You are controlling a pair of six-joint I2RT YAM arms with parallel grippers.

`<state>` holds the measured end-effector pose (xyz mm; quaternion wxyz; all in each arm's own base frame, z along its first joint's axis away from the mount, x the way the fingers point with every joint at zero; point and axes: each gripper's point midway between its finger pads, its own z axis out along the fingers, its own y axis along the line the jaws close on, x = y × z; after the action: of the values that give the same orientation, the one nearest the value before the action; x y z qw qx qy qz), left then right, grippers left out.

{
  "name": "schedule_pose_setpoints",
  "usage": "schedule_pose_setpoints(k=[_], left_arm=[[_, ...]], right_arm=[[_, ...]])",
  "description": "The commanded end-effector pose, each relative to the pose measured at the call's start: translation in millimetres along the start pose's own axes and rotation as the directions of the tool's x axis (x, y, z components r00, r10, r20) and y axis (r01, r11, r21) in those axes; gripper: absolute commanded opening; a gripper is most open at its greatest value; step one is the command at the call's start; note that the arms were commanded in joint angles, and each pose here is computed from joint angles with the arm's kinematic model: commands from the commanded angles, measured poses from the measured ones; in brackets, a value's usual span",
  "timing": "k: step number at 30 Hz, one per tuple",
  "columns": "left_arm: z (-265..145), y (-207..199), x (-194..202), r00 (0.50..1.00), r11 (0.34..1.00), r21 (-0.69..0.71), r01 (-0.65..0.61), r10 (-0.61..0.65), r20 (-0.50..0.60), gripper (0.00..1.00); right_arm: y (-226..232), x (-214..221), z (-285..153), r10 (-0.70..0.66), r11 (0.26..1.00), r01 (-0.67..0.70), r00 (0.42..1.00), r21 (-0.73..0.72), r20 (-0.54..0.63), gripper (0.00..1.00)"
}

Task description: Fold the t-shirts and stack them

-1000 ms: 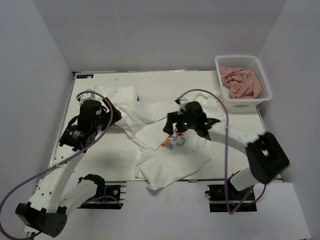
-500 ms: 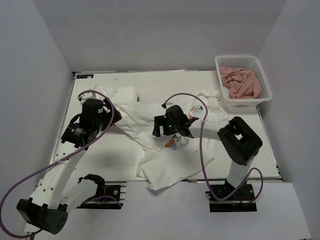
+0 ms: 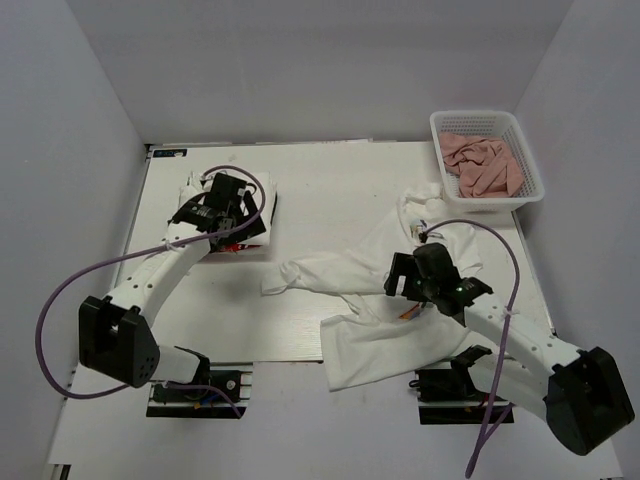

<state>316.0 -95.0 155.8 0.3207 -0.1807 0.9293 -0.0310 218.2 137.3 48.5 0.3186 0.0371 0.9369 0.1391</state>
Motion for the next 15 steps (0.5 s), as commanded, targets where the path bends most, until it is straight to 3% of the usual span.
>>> schedule_pose_setpoints(k=[1, 3, 6, 9, 15], left_arm=[[-7, -19, -21, 0.997, 0.998, 0.055, -0.044, 0.04, 0.061, 0.99], [-6, -20, -34, 0.992, 0.997, 0.028, -0.076, 0.072, 0.105, 0.99], [1, 3, -55, 0.984, 0.991, -0.123, -0.046, 0.066, 0.168, 0.99], [17, 12, -79, 0.96, 0.981, -0.189, -0.037, 0.088, 0.267, 0.99], [57, 33, -89, 0.962, 0.965, -0.263, -0.015, 0.086, 0.261, 0.99]], right_arm=[[16, -13, -15, -0.092, 0.992, 0.093, 0.996, -0.081, 0.005, 0.9], [44, -7, -19, -0.152, 0.96, 0.14, 0.988, -0.244, -0.033, 0.9], [57, -3, -13, -0.189, 0.937, 0.163, 0.981, -0.309, -0.054, 0.9], [60, -3, -11, -0.211, 0.928, 0.184, 0.976, -0.325, -0.052, 0.9], [56, -13, -10, -0.226, 0.933, 0.21, 0.974, -0.293, -0.022, 0.9]])
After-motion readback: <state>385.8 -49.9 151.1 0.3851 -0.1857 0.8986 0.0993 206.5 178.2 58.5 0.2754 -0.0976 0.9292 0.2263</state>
